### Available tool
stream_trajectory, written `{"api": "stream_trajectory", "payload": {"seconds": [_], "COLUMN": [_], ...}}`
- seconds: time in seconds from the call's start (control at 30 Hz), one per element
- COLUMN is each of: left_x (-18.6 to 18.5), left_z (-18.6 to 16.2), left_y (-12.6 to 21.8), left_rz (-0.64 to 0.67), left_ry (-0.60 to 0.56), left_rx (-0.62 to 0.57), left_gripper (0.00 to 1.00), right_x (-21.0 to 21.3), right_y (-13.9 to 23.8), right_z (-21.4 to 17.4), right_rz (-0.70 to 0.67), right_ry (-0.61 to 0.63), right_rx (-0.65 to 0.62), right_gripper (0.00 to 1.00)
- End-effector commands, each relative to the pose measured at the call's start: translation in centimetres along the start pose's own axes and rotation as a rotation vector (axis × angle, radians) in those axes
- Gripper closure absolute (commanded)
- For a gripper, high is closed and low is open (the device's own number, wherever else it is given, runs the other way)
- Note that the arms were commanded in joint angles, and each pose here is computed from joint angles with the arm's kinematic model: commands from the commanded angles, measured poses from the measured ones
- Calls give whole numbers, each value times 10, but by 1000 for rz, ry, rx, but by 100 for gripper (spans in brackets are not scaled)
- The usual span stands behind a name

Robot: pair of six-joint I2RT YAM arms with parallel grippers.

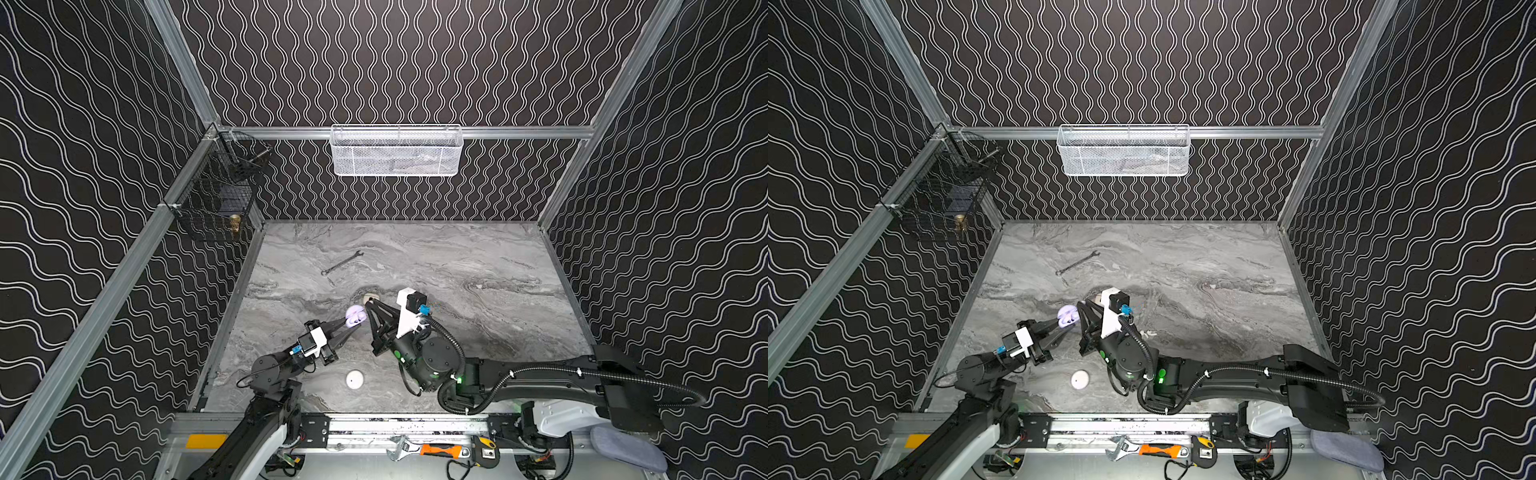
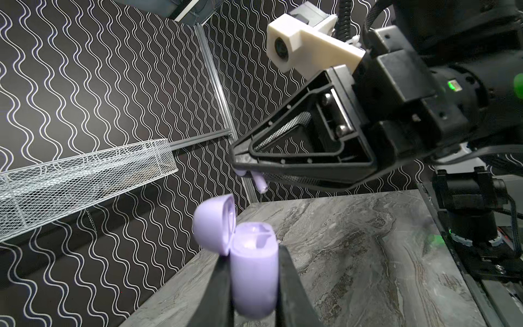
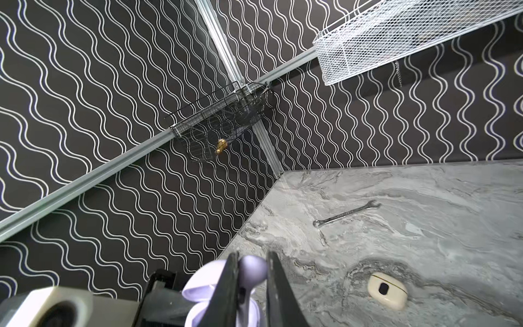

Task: Insert the wireless bluetooth earbuds into the charging case
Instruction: 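Lift the lilac earbud and carry it to the case in the left gripper, then lower the lilac earbud into the open case and open the right gripper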

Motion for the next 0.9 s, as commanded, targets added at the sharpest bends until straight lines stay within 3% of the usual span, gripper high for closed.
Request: {"api": "stream_trajectory", "payload": {"seconds": [0.0, 0.87], "left_x": [2, 4], "left_z": [1, 4], "left_y": [0, 0], "left_rz": [14, 27], "left_ry": [-9, -3], "left_rx": [7, 21], "left_gripper": [100, 100], "right_x": [9, 2], "right_y": [-4, -9], "right_z": [8, -18], "right_rz": [36, 24], "right_ry": [-41, -41], "right_rx": [-51, -34], "right_gripper": [87, 87]}}
Point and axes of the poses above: each gripper's point midway between its finger pads, its own y axis back along the fingers, its own x axis along the line the jaws close on, z = x × y, the point moved 5 cm from there along y, back along the fingers, and after that the axes turned 5 degrees about -y, right-handed, at the moved point
